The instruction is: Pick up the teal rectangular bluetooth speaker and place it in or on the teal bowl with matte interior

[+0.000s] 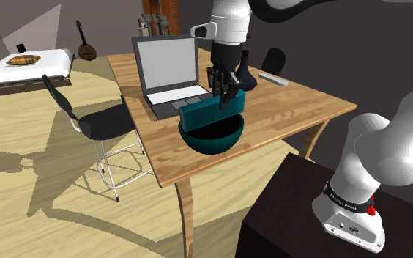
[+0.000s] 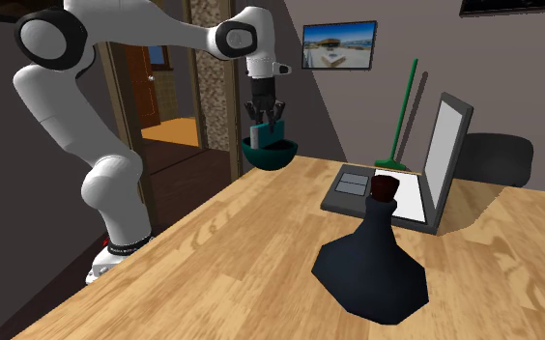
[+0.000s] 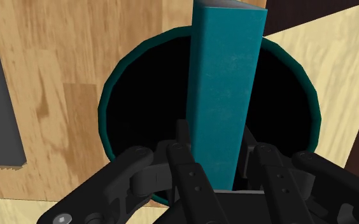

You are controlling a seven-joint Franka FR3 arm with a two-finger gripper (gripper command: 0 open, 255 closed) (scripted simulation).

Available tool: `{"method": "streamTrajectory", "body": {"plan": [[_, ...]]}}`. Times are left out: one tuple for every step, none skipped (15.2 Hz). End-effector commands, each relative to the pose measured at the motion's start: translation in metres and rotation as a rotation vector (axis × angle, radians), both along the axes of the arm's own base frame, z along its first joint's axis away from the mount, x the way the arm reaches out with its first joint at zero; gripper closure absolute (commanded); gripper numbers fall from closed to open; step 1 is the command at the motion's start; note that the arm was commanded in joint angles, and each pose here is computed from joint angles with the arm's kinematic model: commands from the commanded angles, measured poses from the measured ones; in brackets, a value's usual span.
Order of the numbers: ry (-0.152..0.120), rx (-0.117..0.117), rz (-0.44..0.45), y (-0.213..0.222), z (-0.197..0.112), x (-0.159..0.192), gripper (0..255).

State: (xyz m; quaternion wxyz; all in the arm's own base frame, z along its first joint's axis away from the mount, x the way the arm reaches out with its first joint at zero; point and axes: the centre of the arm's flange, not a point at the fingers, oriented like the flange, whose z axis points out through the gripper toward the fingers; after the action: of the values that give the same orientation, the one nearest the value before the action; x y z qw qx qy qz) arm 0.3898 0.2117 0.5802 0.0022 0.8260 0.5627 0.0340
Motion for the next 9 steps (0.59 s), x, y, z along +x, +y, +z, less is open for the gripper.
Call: {"method": "streamTrajectory", "body": {"plan": [[0.001,-0.001,0.000,0.000,-0.001,0.000,255],[0.001,-0.001,0.000,0.000,-0.001,0.000,0],[0.001,-0.001,0.000,0.000,-0.001,0.000,0],[0.001,-0.001,0.000,0.000,-0.001,0.000,0],[0.001,-0.001,0.000,0.000,-0.001,0.000,0],[0.001,-0.001,0.000,0.000,-0.001,0.000,0],[0.001,-0.001,0.000,0.000,-0.001,0.000,0],[0.001,-0.001,0.000,0.000,0.013,-0.001,0],[0.001,-0.001,0.000,-0.001,0.026,-0.001,0]]}}
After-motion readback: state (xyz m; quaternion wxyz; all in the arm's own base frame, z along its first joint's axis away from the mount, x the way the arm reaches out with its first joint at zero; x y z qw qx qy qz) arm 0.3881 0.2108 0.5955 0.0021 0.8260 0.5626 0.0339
